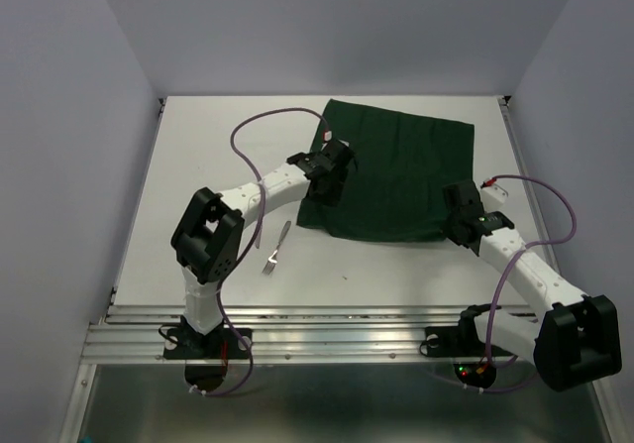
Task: Fold the napkin into a case and place the utensils inside
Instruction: Flatten out the crumpled napkin at the center of the board.
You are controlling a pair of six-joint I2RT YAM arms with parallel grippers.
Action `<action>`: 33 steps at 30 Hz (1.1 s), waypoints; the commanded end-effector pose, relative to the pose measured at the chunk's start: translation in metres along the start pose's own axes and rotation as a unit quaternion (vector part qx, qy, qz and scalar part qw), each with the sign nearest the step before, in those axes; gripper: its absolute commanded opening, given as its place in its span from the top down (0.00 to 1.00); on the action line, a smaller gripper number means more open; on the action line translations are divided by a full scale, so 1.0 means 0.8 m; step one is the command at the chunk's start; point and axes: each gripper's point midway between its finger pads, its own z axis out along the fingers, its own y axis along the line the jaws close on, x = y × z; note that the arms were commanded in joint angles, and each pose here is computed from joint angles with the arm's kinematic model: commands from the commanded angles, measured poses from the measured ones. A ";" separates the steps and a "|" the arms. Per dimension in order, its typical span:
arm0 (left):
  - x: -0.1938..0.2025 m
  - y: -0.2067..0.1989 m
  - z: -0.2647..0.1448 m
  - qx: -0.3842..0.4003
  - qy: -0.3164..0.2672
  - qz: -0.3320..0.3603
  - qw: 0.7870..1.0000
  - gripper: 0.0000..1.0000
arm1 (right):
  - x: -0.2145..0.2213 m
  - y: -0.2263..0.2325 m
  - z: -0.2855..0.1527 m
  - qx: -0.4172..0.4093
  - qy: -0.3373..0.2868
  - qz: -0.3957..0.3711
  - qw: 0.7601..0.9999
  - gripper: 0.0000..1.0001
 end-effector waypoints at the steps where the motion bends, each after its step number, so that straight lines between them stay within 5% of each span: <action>1: 0.017 0.032 -0.011 -0.031 0.013 -0.006 0.999 0.34 | -0.013 0.000 -0.001 0.002 -0.020 0.011 1.000 0.99; 18: 0.062 0.059 0.054 -0.059 0.034 -0.135 0.989 0.46 | -0.012 0.002 -0.001 -0.001 -0.015 0.009 1.000 0.99; 28: 0.087 0.068 0.066 -0.081 0.056 -0.161 0.982 0.46 | -0.014 0.001 -0.002 -0.002 -0.020 0.009 1.000 0.99; 33: 0.086 0.075 0.059 -0.088 0.038 -0.170 0.981 0.37 | -0.011 0.002 0.000 0.000 -0.014 0.009 1.000 0.99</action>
